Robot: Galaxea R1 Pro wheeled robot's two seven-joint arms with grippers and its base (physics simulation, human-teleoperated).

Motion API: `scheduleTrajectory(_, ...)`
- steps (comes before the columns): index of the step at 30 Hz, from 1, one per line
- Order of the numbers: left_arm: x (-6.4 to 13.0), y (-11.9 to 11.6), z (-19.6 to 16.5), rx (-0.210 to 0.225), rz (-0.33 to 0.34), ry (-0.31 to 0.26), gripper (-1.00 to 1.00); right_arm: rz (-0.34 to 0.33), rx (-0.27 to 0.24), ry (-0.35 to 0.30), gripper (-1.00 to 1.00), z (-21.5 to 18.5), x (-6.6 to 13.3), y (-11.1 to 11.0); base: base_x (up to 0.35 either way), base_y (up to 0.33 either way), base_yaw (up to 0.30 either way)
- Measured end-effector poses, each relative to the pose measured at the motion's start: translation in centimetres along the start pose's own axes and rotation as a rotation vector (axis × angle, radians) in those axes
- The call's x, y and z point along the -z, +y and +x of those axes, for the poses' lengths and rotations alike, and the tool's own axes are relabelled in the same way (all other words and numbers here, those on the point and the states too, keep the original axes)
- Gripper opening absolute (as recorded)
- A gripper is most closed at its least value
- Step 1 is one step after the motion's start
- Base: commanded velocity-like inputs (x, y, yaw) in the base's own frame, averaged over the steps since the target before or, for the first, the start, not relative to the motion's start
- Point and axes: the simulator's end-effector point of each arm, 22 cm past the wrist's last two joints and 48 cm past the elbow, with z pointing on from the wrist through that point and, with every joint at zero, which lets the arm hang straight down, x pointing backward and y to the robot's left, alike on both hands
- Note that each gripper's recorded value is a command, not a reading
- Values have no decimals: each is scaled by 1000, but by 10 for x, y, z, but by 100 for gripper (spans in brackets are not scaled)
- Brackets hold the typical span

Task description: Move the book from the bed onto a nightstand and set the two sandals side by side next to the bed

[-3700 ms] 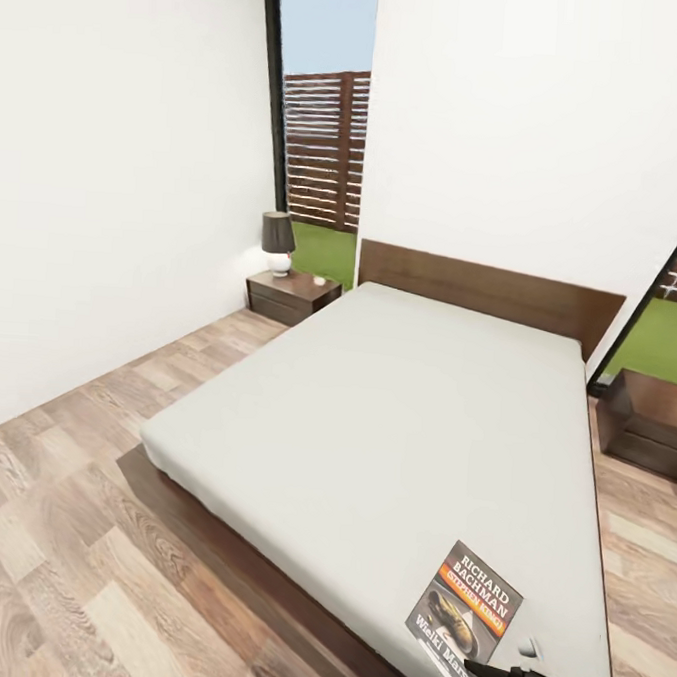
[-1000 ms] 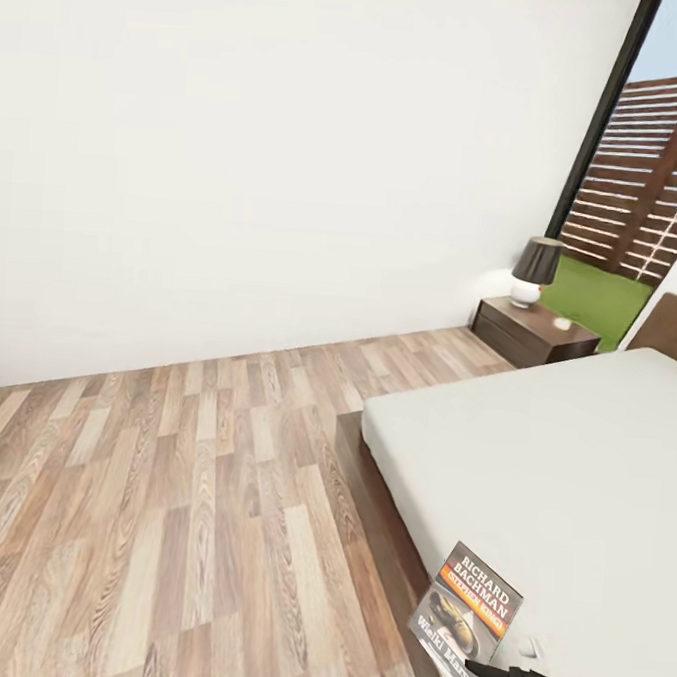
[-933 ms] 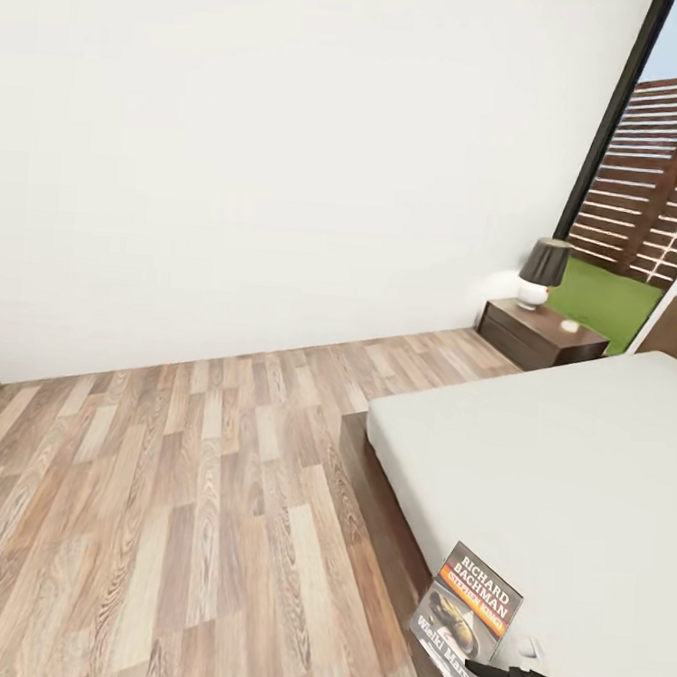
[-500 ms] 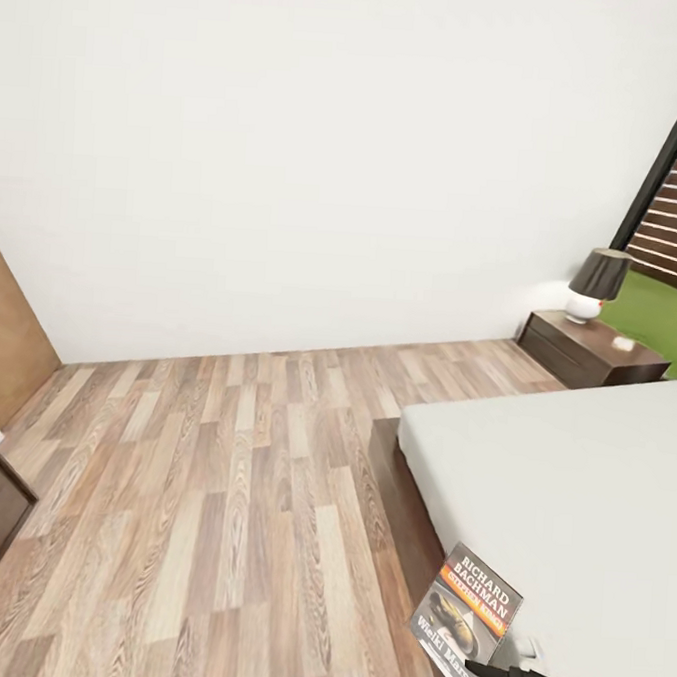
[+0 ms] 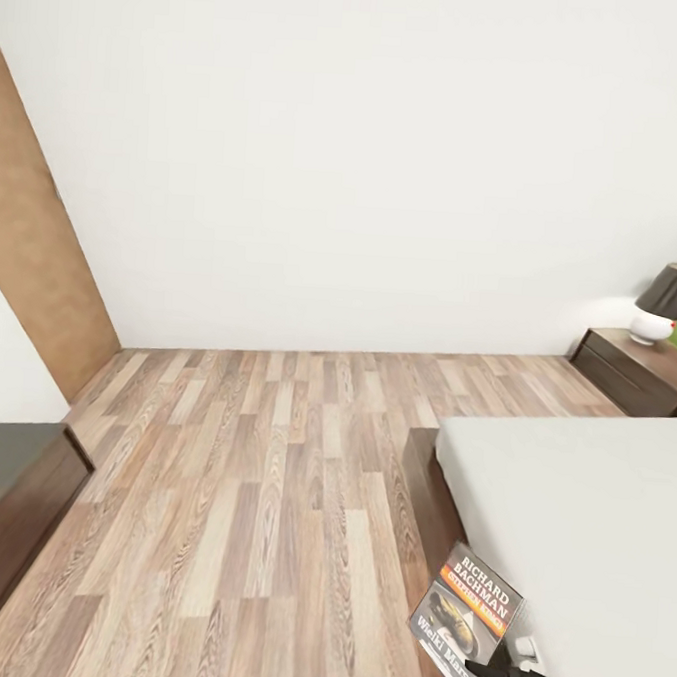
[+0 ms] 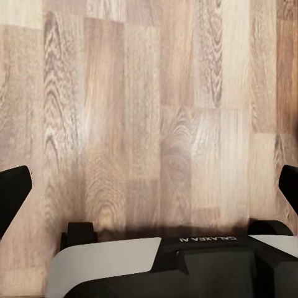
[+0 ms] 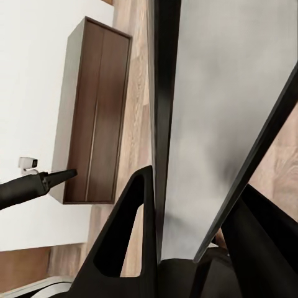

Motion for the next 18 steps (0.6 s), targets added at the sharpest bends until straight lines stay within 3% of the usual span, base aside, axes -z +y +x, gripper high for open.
scheduleTrajectory(18,0,0,0,0,0,0,100,0,0,0,-100,0,0,0,0,0,285)
